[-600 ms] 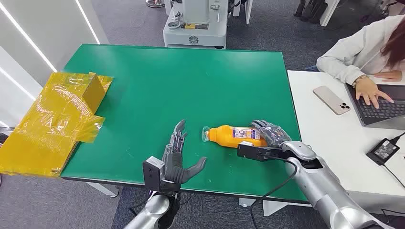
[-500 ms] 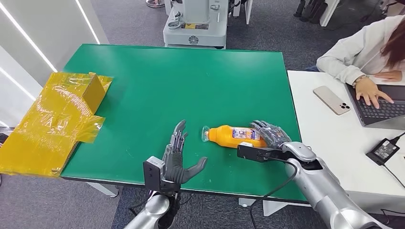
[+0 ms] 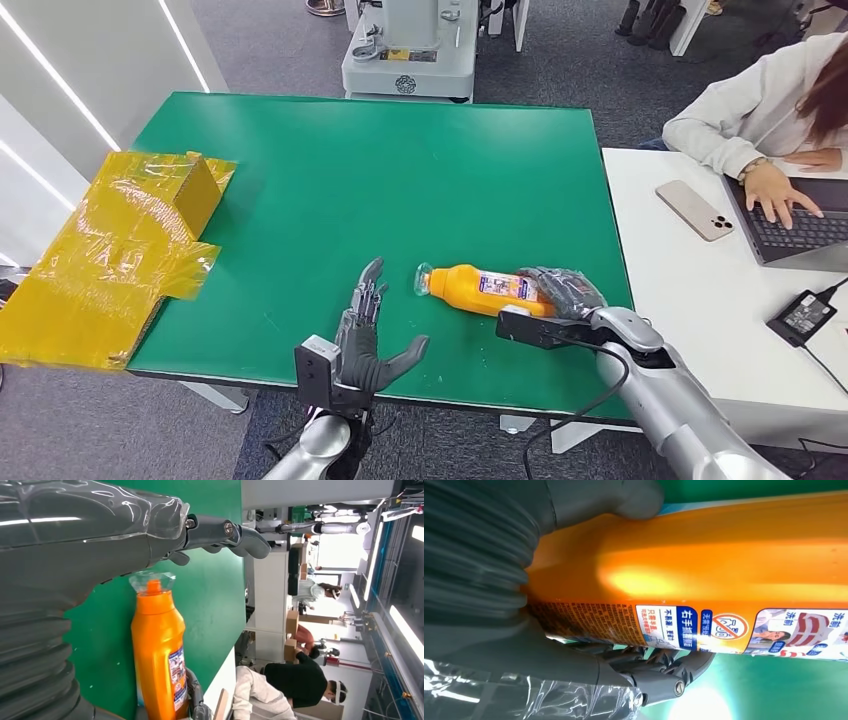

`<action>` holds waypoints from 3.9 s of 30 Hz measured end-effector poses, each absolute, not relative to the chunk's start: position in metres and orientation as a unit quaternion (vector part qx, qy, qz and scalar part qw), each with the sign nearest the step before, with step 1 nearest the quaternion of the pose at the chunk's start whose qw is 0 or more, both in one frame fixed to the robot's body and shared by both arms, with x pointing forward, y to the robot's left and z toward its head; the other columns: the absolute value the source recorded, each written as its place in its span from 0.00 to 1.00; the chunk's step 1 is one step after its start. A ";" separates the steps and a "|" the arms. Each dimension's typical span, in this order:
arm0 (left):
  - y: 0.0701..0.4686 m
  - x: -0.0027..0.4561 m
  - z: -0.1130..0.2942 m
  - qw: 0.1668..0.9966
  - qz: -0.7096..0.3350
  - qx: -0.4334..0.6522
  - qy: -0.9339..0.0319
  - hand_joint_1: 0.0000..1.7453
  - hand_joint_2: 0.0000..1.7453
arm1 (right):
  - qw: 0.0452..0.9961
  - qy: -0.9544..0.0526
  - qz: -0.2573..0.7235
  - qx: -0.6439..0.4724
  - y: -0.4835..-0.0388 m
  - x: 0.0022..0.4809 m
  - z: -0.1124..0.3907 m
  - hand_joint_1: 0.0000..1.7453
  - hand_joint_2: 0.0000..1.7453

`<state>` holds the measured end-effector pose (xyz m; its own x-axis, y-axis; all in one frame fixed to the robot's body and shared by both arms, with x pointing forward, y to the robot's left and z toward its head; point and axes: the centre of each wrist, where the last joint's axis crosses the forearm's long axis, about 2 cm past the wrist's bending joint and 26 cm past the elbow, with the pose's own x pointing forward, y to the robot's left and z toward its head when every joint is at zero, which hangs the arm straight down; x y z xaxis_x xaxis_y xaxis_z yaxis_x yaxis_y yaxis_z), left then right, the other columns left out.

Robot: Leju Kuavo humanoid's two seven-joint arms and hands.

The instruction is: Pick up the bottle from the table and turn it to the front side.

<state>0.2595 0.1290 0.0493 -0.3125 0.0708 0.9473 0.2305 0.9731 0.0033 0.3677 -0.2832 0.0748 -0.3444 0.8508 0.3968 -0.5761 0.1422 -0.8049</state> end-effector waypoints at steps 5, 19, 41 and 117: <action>0.130 0.260 0.050 0.572 -0.070 -0.084 -0.813 0.00 1.00 | 0.580 -0.560 0.587 -0.079 -0.281 0.358 0.068 1.00 1.00; 0.140 0.274 0.064 0.541 -0.076 -0.044 -0.836 0.00 1.00 | 0.646 -0.694 0.313 0.048 -0.242 0.283 0.027 1.00 1.00; 0.144 0.335 0.093 0.597 -0.094 -0.235 -0.761 0.00 1.00 | 0.567 -0.801 0.179 0.067 -0.209 0.256 0.072 1.00 1.00; 0.101 0.400 0.161 0.602 -0.176 -0.286 -0.724 0.87 1.00 | 0.504 -0.805 0.314 0.008 -0.175 0.339 0.103 1.00 1.00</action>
